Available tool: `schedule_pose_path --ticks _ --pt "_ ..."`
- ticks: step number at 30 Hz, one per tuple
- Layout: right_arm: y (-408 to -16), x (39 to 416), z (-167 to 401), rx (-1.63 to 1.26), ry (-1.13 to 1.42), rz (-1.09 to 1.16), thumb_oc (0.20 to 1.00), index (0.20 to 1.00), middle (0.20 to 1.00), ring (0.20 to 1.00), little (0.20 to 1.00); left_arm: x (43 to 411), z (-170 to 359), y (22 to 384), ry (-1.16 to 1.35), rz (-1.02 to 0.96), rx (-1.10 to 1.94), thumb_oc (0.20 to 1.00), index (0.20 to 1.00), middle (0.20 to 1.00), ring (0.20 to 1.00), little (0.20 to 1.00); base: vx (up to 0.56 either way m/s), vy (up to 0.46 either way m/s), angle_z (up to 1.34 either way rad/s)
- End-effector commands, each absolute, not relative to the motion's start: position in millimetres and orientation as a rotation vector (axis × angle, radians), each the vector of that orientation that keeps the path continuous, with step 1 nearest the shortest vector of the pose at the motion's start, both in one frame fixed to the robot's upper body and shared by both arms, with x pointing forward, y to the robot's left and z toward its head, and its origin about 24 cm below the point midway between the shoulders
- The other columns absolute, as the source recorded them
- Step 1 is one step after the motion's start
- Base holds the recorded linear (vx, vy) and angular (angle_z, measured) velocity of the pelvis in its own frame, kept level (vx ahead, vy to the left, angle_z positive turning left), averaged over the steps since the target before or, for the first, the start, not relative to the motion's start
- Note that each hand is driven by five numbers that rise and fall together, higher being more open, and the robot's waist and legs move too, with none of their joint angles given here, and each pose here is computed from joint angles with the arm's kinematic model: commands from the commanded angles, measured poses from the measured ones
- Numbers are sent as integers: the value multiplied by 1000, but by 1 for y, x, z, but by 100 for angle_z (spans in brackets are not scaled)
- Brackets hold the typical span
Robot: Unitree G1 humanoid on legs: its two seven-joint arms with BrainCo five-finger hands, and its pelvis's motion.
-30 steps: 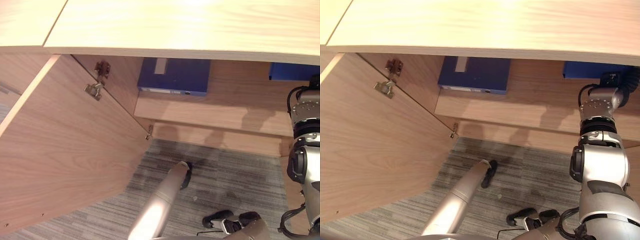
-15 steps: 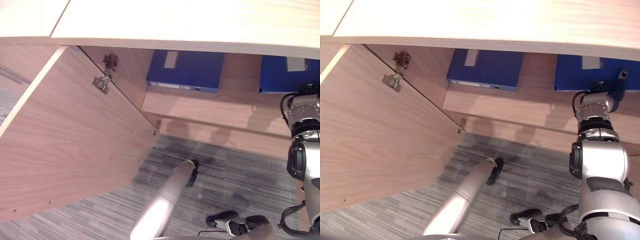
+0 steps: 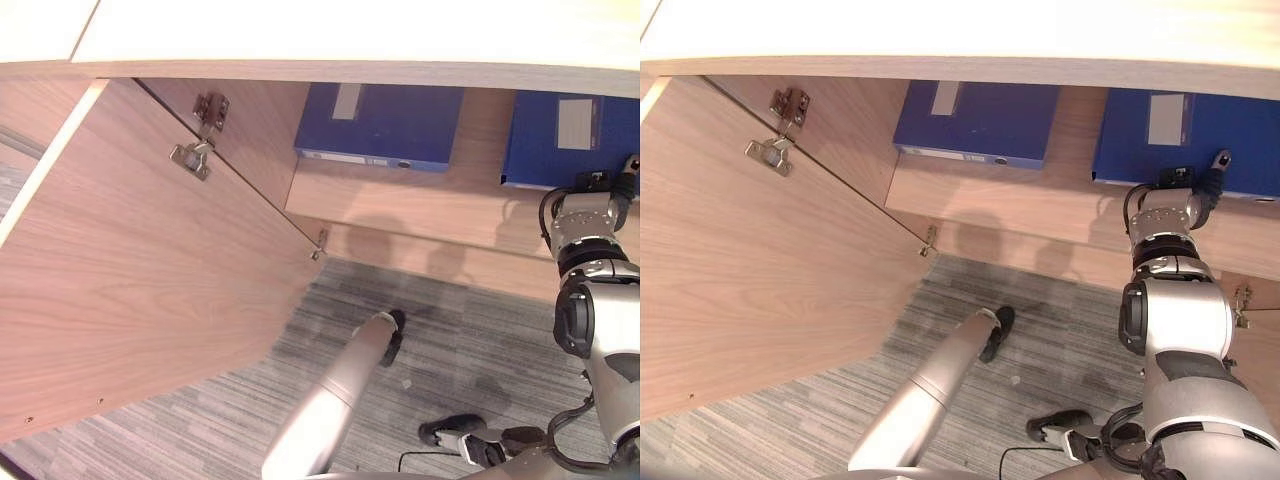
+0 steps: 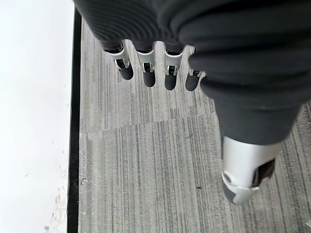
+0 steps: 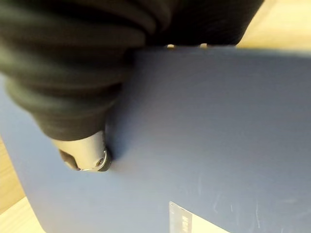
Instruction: Put the empty folder in the office cabinet
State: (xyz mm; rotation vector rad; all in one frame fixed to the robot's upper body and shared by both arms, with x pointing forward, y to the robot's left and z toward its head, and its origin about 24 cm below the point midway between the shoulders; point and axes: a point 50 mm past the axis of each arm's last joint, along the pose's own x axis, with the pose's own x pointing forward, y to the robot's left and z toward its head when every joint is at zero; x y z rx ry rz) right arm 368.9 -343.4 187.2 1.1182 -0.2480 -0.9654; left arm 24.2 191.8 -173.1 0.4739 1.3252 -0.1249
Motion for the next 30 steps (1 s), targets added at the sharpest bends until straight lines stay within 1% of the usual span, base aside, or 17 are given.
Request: schedule_pose_path --ticks 1,8,9,14,17,18,21,23,24,28,29,30 --pt "-343 371 239 1231 -458 -844 200 200 200 200 200 9 -167 245 1439 -46 648 1000 1000 1000 1000 1000 12 12 4" --pt "-340 372 238 1232 -448 -841 200 200 200 200 200 19 -167 243 1419 -23 632 1000 1000 1000 1000 1000 2 -3 3" --pt "-341 372 239 1231 -450 -835 1000 1000 1000 1000 1000 20 -167 244 1419 -19 631 1000 1000 1000 1000 1000 0 0 0" --pt "-351 370 248 1134 -446 -768 1000 1000 1000 1000 1000 20 -165 252 1424 3 616 1000 1000 1000 1000 1000 0 0 0" --pt "-360 368 243 955 -335 -763 1000 1000 1000 1000 1000 23 -162 261 1423 -1 624 1000 1000 1000 1000 1000 -2 -3 1" --pt "-360 368 245 951 -333 -762 1000 1000 1000 1000 1000 23 -162 261 1423 -3 622 1000 1000 1000 1000 1000 0 0 0" --pt "-361 370 244 767 -242 -703 1000 1000 1000 1000 1000 21 -161 266 1434 -11 615 1000 1000 1000 1000 1000 -9 -23 0" --pt "-362 369 243 735 -215 -703 1000 1000 1000 1000 1000 21 -161 267 1438 -17 620 1000 1000 1000 1000 1000 0 0 0" --pt "-362 370 237 623 -139 -684 1000 1000 1000 1000 1000 23 -159 272 1435 -29 638 1000 1000 1000 1000 1000 0 0 0" --pt "-367 367 226 363 22 -672 1000 1000 1000 1000 1000 26 -157 277 1432 -51 649 1000 1000 1000 1000 1000 0 0 0" --pt "-367 367 226 363 22 -672 1000 1000 1000 1000 1000 26 -157 277 1432 -51 649 1000 1000 1000 1000 1000 0 0 0" --pt "-371 363 224 230 90 -668 1000 1000 1000 1000 1000 27 -157 276 1427 -73 653 1000 1000 1000 1000 1000 0 0 0"
